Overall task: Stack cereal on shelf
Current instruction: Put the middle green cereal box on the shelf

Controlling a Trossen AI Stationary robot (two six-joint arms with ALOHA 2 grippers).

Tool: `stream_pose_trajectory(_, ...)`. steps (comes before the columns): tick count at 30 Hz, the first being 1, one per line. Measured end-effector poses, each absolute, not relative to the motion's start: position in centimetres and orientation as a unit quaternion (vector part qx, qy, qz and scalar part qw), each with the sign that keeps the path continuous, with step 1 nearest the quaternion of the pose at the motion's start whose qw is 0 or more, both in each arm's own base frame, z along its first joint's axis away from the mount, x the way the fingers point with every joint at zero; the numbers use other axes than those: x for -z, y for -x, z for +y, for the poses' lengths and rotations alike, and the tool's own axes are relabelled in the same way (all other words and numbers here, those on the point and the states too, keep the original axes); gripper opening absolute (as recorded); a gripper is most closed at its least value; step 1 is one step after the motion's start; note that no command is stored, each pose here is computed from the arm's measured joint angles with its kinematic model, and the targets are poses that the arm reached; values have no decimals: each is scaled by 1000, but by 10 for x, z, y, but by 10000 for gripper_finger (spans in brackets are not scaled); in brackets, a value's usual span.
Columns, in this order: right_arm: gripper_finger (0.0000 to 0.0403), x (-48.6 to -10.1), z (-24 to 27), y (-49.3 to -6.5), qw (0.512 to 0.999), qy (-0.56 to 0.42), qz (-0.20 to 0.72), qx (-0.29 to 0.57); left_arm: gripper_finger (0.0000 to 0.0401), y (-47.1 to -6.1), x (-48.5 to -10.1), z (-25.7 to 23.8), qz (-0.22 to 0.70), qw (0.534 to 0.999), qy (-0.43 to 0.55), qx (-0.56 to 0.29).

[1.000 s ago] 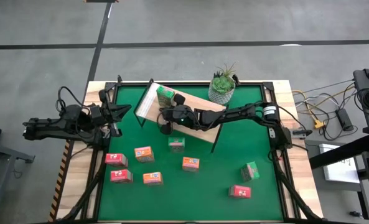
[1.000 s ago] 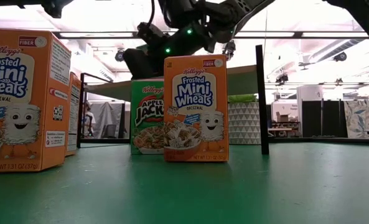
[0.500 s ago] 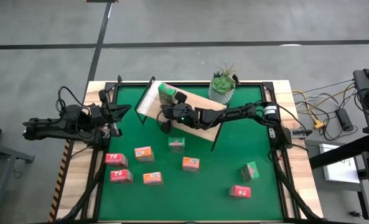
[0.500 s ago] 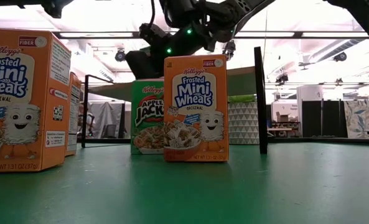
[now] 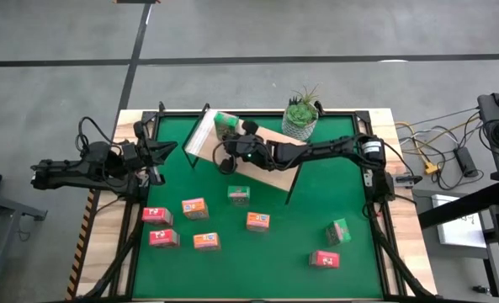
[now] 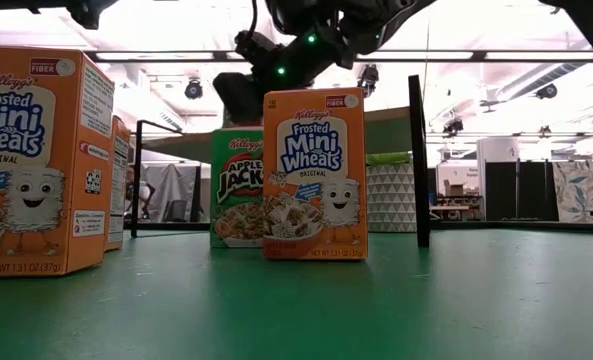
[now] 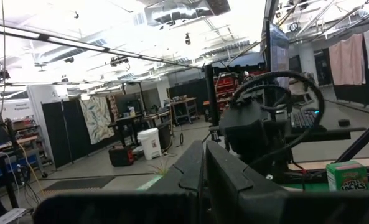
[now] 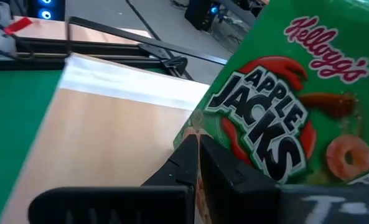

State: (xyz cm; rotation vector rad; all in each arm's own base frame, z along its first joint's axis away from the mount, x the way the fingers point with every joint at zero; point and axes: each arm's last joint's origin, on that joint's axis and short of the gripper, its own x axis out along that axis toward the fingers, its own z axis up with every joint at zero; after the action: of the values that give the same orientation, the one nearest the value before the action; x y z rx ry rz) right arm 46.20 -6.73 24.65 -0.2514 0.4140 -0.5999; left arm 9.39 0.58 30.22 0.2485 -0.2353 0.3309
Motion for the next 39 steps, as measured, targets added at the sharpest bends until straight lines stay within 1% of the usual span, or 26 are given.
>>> stream_pose_trajectory(14,8,-247,-89,-458,919,128,207,311,1,-94,-302,6,-116,972,-123,-164)
stream_pose_trajectory(22,8,-246,-91,-458,917,134,213,310,1,-94,-302,6,-116,972,-123,-164)
stream_pose_trajectory(27,9,-249,-81,-459,920,136,210,301,1,-94,-302,6,-116,972,-123,-164)
stream_pose_trajectory(31,8,-258,-63,-456,925,139,212,281,1,-94,-302,6,-116,972,-123,-164)
stream_pose_trajectory(36,8,-275,-41,-441,926,133,243,258,1,-94,-301,6,-112,972,-124,-163)
stream_pose_trajectory(39,8,-285,-40,-427,919,121,272,257,1,-94,-301,6,-113,972,-124,-163)
